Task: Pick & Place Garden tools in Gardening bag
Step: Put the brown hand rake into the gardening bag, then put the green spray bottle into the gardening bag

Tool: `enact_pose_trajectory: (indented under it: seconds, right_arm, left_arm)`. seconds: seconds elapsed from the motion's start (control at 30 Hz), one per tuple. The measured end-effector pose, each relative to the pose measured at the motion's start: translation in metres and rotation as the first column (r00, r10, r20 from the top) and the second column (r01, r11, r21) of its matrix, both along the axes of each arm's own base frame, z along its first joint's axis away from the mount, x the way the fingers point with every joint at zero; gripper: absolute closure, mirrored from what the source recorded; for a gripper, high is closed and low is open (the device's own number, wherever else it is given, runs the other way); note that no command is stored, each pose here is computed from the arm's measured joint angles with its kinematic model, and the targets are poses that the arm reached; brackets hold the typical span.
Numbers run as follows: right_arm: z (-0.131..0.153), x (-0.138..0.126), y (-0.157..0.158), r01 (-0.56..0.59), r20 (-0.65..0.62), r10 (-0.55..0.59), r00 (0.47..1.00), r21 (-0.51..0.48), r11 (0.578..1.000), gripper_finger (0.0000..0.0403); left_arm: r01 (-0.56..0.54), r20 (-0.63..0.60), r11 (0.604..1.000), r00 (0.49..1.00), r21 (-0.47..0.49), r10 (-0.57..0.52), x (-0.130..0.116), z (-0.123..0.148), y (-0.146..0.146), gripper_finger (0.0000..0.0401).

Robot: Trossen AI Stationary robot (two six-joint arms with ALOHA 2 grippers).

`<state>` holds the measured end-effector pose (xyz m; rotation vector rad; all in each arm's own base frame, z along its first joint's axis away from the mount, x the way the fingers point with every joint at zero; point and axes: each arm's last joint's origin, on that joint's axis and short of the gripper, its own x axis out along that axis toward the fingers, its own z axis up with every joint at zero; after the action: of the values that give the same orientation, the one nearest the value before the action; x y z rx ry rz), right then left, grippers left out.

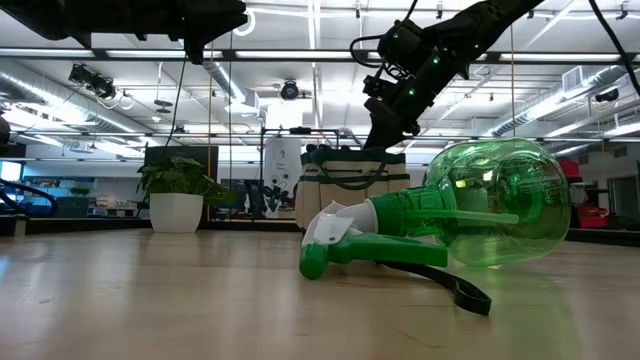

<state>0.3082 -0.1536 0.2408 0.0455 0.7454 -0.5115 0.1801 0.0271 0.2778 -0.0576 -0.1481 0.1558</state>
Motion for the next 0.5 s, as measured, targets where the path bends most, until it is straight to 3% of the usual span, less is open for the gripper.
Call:
enact_pose_trajectory:
  seconds: [0.5]
  right_arm:
    - [0.012, 0.005, 0.006, -0.023, 0.042, 0.024, 0.999, -0.024, 0.999, 0.0285]
  left_arm:
    - [0.000, 0.000, 1.000, 1.000, 0.000, 0.000, 0.000, 0.000, 0.000, 0.0293]
